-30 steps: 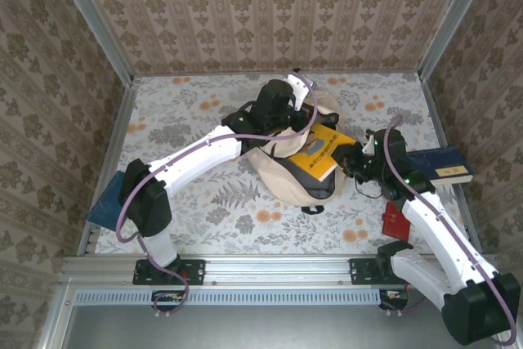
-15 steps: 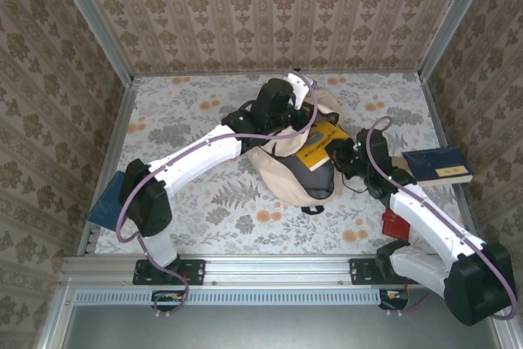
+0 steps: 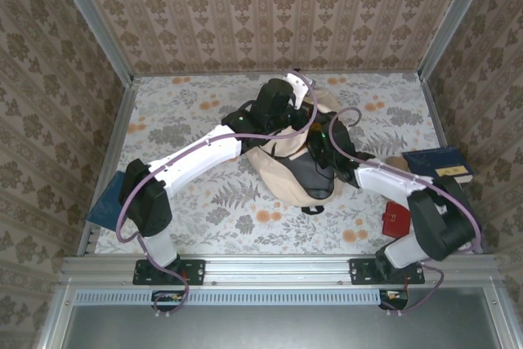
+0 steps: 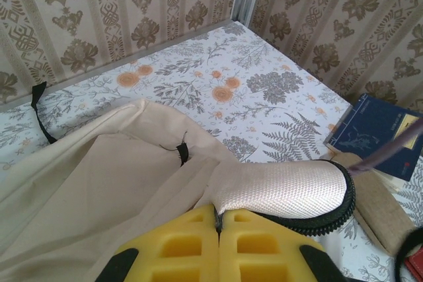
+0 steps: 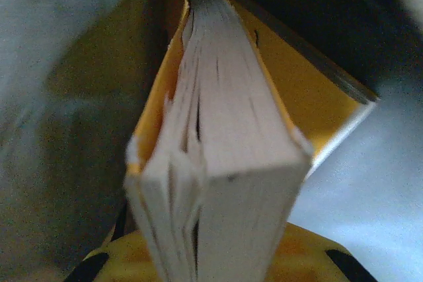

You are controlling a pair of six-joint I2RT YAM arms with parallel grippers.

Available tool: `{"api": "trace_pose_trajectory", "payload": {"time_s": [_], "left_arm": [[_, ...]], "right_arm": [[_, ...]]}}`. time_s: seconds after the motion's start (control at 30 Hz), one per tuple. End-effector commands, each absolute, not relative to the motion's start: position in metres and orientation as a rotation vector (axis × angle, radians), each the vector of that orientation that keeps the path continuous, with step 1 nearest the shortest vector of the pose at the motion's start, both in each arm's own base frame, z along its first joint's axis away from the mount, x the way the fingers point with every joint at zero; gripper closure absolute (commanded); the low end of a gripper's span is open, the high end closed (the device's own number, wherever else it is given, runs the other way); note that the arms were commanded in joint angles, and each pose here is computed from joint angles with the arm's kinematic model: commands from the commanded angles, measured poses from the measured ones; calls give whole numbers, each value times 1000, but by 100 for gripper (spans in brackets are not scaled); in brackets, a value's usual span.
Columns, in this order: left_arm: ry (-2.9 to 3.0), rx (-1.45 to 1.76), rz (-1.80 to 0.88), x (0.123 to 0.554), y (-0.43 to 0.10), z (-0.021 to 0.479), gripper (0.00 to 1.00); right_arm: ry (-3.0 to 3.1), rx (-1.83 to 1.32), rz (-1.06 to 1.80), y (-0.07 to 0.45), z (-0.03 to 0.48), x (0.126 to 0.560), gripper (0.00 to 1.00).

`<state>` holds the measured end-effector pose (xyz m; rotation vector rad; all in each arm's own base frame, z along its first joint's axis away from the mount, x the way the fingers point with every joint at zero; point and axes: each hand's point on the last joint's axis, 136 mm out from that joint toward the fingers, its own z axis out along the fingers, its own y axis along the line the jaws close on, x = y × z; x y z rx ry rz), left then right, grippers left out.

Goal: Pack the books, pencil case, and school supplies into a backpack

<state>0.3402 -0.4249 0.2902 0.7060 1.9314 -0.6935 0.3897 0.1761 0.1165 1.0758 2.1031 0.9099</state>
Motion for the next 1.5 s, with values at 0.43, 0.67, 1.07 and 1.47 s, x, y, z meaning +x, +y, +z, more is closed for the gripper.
{"api": "trace_pose_trajectory", "payload": {"time_s": [0.43, 0.67, 1.07, 1.47], "left_arm": [[1873, 588, -718, 351, -400, 332, 100], [1895, 575, -703, 355, -394, 328, 100], [1940, 556, -704, 362, -389, 312, 100], [2124, 509, -742, 356, -371, 268, 49]], "right_arm": [[2128, 1102, 894, 211, 85, 455, 88], [2166, 1035, 933, 211, 102, 436, 46], [2160, 1049, 1055, 181, 132, 365, 33], [2204, 942, 638, 96, 146, 288, 36]]}}
